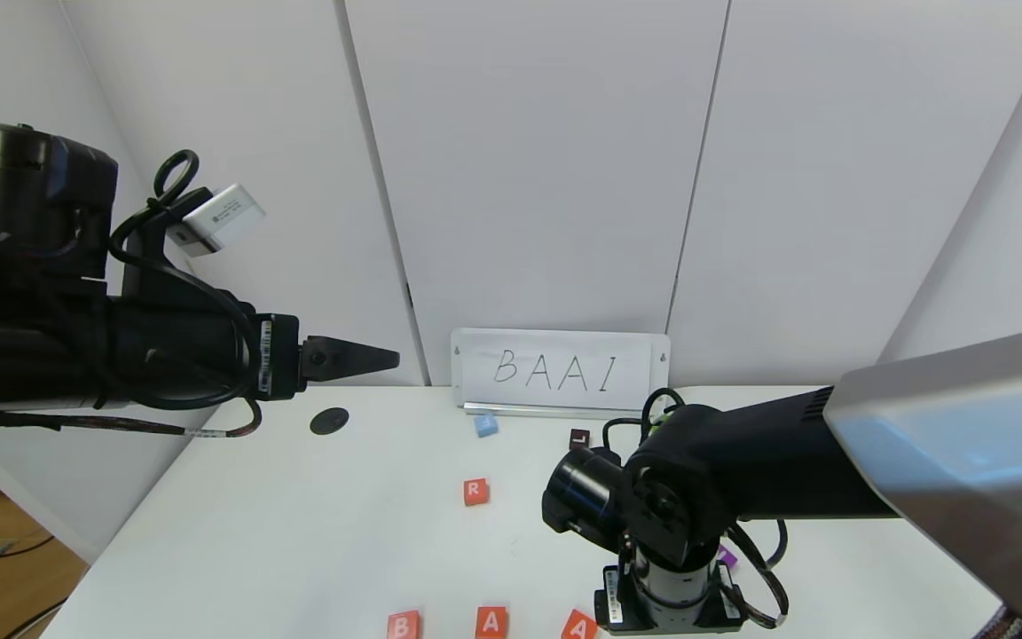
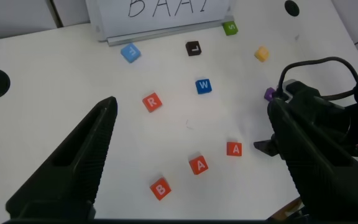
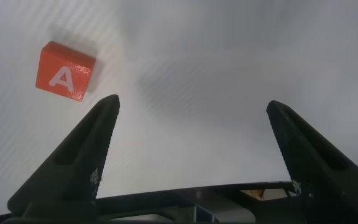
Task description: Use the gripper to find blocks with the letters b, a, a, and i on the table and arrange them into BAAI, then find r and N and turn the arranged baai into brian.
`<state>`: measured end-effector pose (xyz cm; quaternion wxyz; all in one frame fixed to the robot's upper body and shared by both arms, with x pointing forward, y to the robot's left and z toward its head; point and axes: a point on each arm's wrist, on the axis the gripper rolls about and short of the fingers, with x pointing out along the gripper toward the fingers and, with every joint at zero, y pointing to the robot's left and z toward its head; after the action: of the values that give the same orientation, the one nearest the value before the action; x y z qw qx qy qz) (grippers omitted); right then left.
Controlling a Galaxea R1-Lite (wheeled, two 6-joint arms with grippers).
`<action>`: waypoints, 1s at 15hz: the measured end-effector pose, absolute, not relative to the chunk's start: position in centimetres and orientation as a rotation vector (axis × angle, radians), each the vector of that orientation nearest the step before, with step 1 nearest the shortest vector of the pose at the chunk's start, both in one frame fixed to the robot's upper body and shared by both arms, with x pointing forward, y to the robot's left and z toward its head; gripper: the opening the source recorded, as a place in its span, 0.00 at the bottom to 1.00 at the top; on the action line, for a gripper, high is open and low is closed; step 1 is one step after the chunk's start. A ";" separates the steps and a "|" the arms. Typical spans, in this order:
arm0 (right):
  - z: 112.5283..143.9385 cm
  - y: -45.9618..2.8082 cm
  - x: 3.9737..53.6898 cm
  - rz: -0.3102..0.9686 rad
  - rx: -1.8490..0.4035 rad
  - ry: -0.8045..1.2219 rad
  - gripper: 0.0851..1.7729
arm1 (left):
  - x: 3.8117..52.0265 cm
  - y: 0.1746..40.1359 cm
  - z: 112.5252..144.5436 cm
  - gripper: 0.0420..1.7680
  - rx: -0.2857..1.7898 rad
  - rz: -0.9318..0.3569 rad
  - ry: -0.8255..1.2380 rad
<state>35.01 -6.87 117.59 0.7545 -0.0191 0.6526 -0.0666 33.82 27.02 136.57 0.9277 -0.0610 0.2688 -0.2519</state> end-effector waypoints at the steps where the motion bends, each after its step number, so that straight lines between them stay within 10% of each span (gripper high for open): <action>1: 117.6 -6.7 34.8 -0.140 -0.048 1.424 0.96 | 33.9 27.1 136.6 0.97 -0.126 -0.513 0.551; 15: 115.2 -5.4 34.4 -0.140 -0.101 1.453 0.96 | 34.3 27.8 136.7 0.97 -0.125 -0.487 0.542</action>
<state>34.40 -5.38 115.21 0.7440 -0.0460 0.6635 -0.0641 34.25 27.80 136.65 0.9326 -0.0609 0.2647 -0.2378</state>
